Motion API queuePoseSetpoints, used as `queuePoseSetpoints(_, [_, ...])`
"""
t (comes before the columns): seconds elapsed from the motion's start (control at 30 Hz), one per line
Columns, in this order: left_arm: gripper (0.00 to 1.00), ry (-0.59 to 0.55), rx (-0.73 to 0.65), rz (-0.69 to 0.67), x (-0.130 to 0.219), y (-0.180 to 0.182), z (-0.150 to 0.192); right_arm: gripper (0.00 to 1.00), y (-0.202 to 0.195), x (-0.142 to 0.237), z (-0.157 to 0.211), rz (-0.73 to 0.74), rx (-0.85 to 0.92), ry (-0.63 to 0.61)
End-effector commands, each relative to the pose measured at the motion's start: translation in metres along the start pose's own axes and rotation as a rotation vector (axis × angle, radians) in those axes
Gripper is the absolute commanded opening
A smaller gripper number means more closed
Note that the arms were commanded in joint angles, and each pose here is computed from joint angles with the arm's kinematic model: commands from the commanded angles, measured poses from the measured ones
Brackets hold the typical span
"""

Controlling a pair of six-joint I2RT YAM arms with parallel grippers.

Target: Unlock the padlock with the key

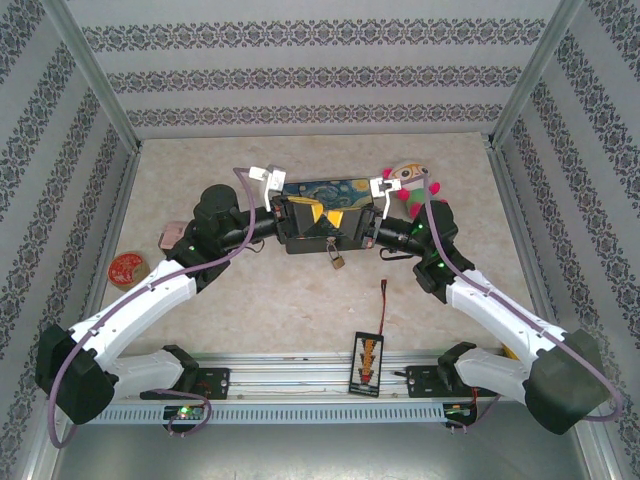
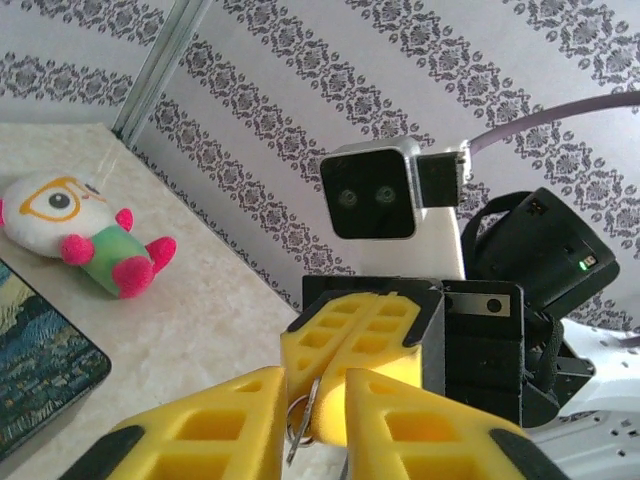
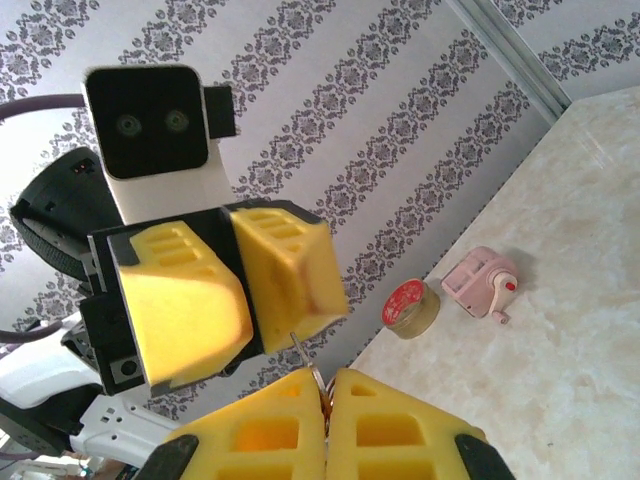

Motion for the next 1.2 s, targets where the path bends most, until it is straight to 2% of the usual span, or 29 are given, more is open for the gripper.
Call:
queuePoseSetpoints(0.0, [0.17,-0.039,-0.02,0.057,0.003,-0.006,-0.008,0.0,0.013,-0.004,-0.006,-0.055,0.031,-0.012])
queuePoseSetpoints(0.1, [0.16,-0.033,-0.012,0.061,0.003,-0.005,-0.007,0.0,0.013,-0.004,-0.006,-0.056,0.033,-0.012])
queuePoseSetpoints(0.23, [0.36,-0.026,-0.009,0.03,0.005,0.0,-0.003,0.0,0.015,-0.004,-0.007,-0.058,0.037,-0.016])
queuePoseSetpoints(0.33, [0.38,-0.018,-0.009,-0.001,0.009,0.004,0.0,0.0,0.015,-0.004,-0.008,-0.058,0.04,-0.02])
queuePoseSetpoints(0.5, [0.31,0.005,0.003,0.002,0.008,0.007,0.005,0.0,0.017,-0.004,-0.008,-0.061,0.041,-0.021])
queuePoseSetpoints(0.63, [0.29,0.014,0.015,0.013,0.006,0.008,0.007,0.0,0.018,-0.005,-0.008,-0.063,0.043,-0.022])
queuePoseSetpoints(0.83, [0.19,0.008,0.006,0.036,0.004,0.007,0.005,0.0,0.017,-0.008,-0.005,-0.067,0.035,-0.008])
queuePoseSetpoints(0.97, [0.05,0.015,0.002,0.057,0.003,0.005,0.005,0.0,0.016,-0.008,-0.004,-0.062,0.032,-0.01])
queuePoseSetpoints(1.17, [0.0,0.031,0.001,0.068,0.003,0.005,0.009,0.0,0.016,-0.008,-0.006,-0.058,0.038,-0.021])
Point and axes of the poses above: each hand's point on the last joint's axis, 136 mm out from that joint toward the fingers, its own x axis back along the fingers, its own y axis along the line the jaws close on, z = x × y, the point moved 6 cm from there along x, back along the fingers, and after that the axes turned 5 degrees about x, right-handed, at the moved point
